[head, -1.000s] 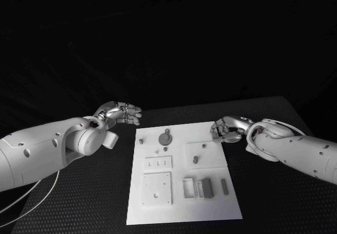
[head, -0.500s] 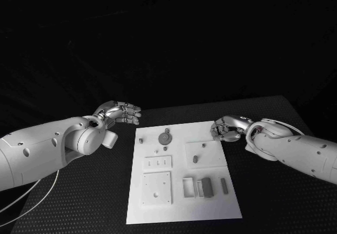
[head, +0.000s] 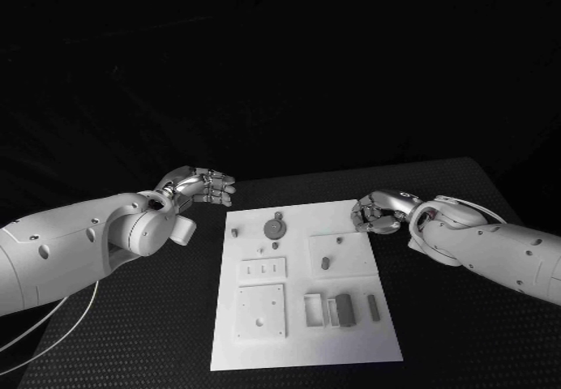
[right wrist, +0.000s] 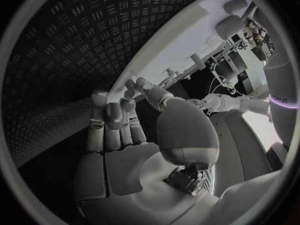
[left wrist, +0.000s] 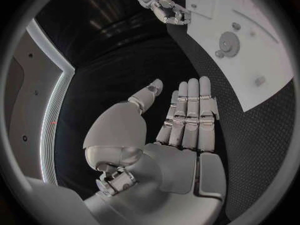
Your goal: Assemble the parts on the task board
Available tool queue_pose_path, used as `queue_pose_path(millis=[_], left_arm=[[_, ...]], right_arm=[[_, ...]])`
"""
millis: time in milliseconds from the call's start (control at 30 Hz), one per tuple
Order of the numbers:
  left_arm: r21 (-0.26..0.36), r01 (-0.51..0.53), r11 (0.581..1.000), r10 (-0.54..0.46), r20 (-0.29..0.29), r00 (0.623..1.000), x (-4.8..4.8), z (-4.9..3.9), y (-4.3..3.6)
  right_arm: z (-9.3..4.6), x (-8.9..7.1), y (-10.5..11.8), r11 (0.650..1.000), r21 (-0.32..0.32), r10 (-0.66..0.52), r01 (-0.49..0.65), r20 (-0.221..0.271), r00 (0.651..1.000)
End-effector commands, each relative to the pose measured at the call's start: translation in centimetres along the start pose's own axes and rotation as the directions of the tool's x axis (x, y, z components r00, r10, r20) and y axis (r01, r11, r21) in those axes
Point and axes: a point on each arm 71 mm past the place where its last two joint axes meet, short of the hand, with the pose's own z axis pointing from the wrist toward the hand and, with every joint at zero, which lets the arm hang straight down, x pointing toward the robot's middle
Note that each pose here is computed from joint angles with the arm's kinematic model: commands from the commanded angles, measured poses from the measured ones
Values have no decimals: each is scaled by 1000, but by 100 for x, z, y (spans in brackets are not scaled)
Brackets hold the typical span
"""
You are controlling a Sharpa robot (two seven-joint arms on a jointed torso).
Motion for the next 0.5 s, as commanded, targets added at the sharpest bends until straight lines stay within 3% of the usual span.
queue_pose_path(millis=[33, 500], left_arm=[[9, 2, 1000, -2, -17, 1000, 20, 3, -12], [7, 2, 1000, -2, -20, 1000, 20, 1, -10]], right_arm=[[1, 7, 2, 1000, -4, -11, 11, -2, 1000], [-3, 4, -10, 1000, 0, -7, 7, -1, 1000]])
